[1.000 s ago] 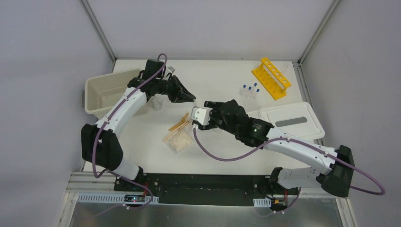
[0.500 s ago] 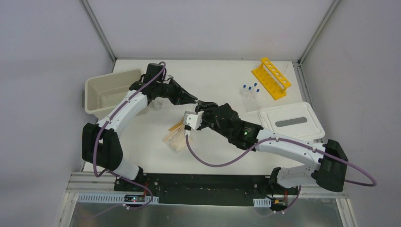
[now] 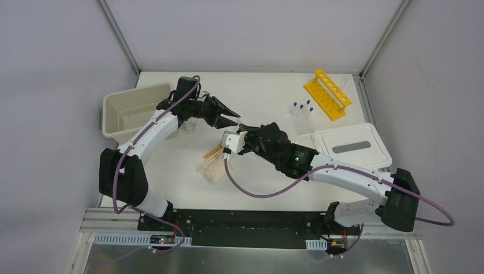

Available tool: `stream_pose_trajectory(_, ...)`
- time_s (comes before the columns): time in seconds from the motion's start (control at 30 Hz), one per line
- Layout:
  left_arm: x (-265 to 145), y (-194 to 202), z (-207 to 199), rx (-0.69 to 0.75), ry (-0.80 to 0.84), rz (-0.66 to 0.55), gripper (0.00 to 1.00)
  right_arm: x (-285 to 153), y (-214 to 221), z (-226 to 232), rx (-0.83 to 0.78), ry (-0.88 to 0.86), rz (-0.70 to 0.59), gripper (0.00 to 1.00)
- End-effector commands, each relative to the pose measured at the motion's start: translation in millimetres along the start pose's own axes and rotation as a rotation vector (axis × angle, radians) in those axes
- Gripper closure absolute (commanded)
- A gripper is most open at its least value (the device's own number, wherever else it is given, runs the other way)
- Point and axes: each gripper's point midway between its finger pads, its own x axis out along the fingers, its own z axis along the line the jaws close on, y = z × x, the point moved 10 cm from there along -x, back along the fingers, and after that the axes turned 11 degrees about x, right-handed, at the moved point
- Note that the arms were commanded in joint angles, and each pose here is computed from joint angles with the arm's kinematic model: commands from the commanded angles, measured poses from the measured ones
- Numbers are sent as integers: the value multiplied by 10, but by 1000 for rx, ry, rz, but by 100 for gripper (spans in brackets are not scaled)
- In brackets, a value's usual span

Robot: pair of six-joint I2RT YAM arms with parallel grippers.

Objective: Organize the chemistry lab equipment

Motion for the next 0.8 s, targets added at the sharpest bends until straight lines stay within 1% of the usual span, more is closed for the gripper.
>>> stream_pose_trajectory(0.0, -89, 24, -91, 11, 54, -8, 59, -212, -94, -217, 152, 7, -16, 100)
stream_pose_trajectory(0.1, -93, -25, -50, 4, 47, -24, 34, -338, -53, -289, 241, -19, 3, 100)
stream_pose_trajectory(0.17, -118, -76, -24, 10, 45, -47, 17, -421, -18, -365, 329, -34, 28, 100)
stream_pose_trajectory(0.2, -138, -98, -18, 24, 45, -62, 10, -459, 16, -410, 392, -29, 53, 100)
stream_pose_trajectory(0.27, -182, -146, 0, 82, 40, -103, 2, -530, 136, -515, 545, -20, 136, 100)
stream_pose_trajectory(0.4, -239, -158, 38, 260, -22, -133, 1, -678, 553, -832, 871, 59, 330, 100)
stream_pose_trajectory(0.47, -256, -155, 49, 324, -44, -125, 1, -765, 791, -994, 1009, 118, 417, 100)
stream_pose_trajectory(0.5, -273, -150, 43, 361, -49, -125, 1, -829, 950, -1106, 1079, 175, 459, 100)
stream_pose_trajectory(0.63, -336, -141, 21, 479, -64, -154, 1, -942, 1382, -1361, 1213, 329, 557, 100)
stream_pose_trajectory(0.77, -349, -143, 14, 571, -76, -161, 1, -851, 1754, -1510, 1338, 398, 630, 100)
